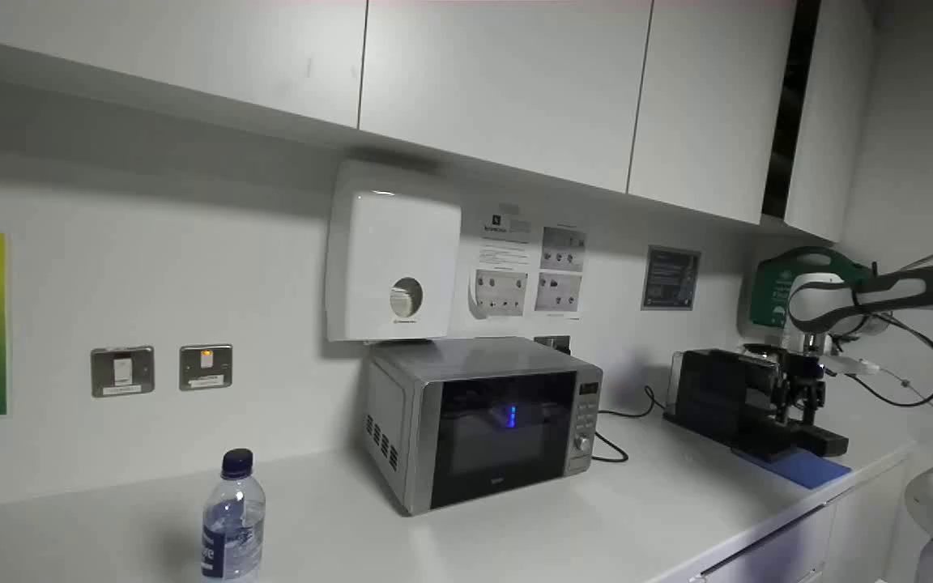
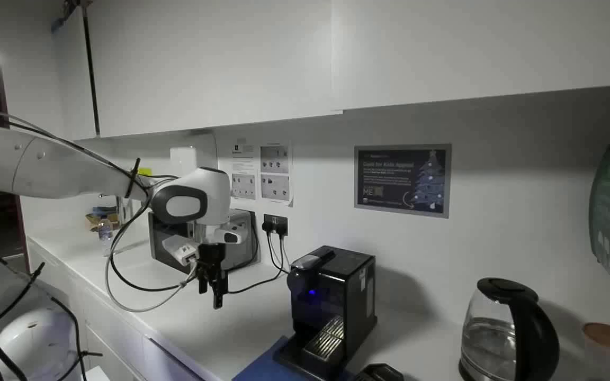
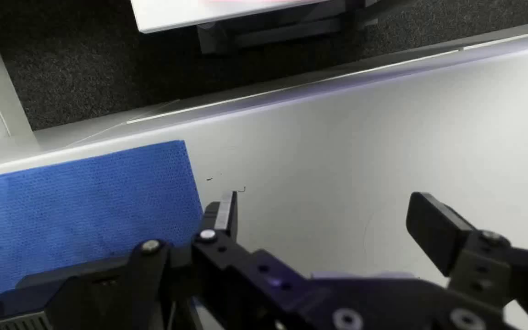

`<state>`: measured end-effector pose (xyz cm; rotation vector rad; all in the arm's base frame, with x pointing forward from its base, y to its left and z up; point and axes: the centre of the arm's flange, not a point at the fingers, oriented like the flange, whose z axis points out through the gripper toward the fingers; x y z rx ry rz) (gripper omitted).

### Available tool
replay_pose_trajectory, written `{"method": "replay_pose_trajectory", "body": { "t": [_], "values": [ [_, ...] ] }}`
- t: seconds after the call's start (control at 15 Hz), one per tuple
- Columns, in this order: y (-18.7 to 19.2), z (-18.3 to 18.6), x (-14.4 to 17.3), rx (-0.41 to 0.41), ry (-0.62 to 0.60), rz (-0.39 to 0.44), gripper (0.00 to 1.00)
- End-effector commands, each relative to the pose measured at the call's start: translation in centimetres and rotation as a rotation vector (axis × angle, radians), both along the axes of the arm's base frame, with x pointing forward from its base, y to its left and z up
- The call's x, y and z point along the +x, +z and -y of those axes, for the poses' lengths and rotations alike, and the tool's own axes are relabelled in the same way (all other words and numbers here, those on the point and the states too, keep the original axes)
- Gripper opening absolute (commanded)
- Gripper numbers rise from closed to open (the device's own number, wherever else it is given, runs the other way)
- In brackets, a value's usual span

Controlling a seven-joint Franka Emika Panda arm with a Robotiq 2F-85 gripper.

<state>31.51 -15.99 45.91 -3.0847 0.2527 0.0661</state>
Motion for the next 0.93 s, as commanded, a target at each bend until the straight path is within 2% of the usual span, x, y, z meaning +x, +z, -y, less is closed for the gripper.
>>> {"method": "replay_pose_trajectory", "body": {
  "t": [0.0, 0.4, 0.87],
  "values": [
    [0.0, 0.0, 0.0, 0.000, 0.000, 0.000, 1.00],
    [-0.1, -0.1, 0.2, 0.000, -0.017, 0.004, 1.00],
    [-1.2, -1.5, 4.0, -0.015, -0.264, 0.112, 1.00]
  ]
}}
